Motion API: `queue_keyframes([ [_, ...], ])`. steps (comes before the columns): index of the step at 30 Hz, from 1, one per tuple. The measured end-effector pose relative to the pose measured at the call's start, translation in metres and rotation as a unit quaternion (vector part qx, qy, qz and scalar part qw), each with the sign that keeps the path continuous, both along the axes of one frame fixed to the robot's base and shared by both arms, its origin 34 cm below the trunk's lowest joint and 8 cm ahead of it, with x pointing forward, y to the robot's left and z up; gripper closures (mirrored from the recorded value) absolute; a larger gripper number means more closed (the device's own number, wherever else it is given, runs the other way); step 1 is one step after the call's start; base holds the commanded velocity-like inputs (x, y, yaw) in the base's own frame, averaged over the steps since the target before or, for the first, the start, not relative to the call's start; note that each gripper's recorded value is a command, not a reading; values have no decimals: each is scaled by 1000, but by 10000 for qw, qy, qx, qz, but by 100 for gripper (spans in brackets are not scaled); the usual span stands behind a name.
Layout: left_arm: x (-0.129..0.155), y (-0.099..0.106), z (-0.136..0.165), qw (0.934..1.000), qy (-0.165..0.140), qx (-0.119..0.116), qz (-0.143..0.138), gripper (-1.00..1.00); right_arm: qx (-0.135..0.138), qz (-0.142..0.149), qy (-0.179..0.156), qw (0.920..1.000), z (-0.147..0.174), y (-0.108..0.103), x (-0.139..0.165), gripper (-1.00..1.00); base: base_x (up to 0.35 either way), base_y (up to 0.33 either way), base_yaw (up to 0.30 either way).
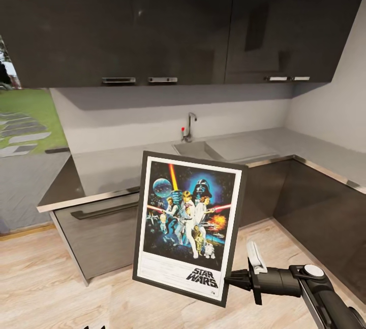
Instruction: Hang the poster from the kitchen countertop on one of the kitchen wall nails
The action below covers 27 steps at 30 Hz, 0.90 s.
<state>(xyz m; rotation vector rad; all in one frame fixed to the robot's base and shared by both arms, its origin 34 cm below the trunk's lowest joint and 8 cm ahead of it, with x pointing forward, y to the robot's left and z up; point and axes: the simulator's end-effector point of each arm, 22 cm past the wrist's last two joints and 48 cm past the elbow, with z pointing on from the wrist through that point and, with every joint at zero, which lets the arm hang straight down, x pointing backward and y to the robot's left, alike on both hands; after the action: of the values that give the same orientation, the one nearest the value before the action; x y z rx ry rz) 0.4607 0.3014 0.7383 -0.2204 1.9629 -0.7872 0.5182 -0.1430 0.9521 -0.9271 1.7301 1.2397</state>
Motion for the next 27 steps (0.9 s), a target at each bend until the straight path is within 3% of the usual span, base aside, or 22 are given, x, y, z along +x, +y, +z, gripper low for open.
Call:
queue_keyframes([
  [27, -8, 0, 27, 10000, 7, 0, 0, -100, 2, 0, 5, 10000, 28, 0, -7, 100, 0, 0, 0],
])
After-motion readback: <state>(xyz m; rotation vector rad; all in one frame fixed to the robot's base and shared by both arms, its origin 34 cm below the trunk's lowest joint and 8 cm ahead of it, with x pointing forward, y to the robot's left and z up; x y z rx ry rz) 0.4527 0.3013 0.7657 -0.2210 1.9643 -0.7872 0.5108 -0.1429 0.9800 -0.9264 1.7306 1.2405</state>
